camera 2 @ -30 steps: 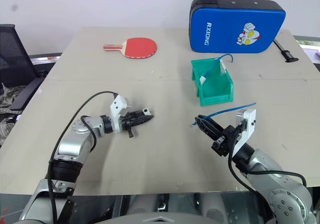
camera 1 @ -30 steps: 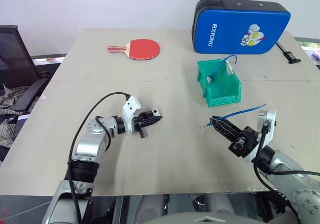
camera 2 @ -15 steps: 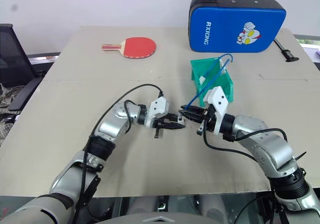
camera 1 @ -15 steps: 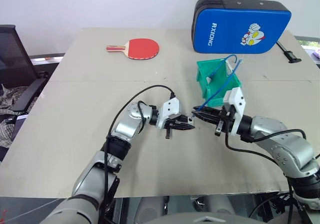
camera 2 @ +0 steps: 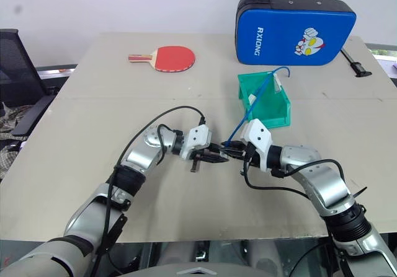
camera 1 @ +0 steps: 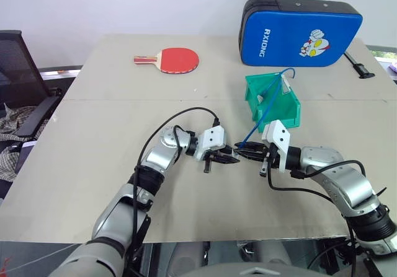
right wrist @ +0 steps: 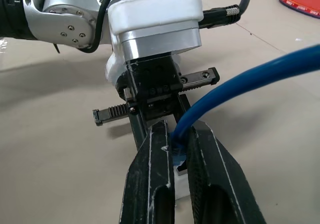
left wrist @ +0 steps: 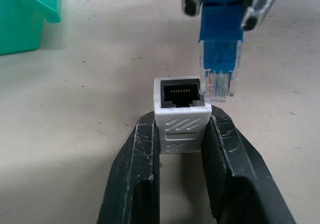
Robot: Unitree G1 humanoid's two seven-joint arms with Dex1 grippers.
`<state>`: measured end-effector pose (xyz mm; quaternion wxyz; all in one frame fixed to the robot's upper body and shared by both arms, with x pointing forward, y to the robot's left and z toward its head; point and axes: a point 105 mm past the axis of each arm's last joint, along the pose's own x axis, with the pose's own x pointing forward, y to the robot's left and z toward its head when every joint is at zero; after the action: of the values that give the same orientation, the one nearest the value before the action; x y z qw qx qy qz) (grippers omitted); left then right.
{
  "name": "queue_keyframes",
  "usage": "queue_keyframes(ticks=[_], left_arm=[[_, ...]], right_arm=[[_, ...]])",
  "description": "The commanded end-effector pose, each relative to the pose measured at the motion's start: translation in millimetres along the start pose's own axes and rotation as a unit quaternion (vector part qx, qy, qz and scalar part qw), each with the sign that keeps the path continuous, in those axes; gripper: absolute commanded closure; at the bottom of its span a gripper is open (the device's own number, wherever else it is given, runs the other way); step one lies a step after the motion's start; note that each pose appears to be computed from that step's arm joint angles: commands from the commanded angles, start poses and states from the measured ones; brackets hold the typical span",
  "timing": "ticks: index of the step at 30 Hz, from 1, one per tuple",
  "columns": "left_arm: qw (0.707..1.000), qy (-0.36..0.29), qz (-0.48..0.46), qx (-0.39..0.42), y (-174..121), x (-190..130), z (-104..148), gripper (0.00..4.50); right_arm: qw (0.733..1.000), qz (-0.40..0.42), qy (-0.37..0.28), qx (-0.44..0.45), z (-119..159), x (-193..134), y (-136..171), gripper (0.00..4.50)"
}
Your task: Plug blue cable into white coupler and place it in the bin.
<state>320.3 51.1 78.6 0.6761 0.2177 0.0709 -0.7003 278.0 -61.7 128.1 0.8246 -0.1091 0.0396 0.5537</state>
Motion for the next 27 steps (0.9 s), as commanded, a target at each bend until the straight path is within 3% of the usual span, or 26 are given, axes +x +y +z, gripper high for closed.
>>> queue_keyframes(ticks=[1, 22, 27], left_arm=[[1.0, -0.003, -0.016, 0.016, -3.9, 2.4, 5.5, 3.95], [1.0, -0.006, -0.016, 0.022, -1.7, 4.9, 7.9, 3.95], [1.0, -0.006, -0.012, 0.022, -1.3, 3.8, 7.3, 3.95]], right_arm=[[1.0, -0.006, -0.008, -0.003, 5.6, -0.2, -5.8, 4.5], [0.998, -0.017, 0.05, -0.025, -13.0, -8.1, -24.8, 4.5], [0.995, 0.02, 0.08, -0.057, -13.1, -5.5, -20.3, 4.5]])
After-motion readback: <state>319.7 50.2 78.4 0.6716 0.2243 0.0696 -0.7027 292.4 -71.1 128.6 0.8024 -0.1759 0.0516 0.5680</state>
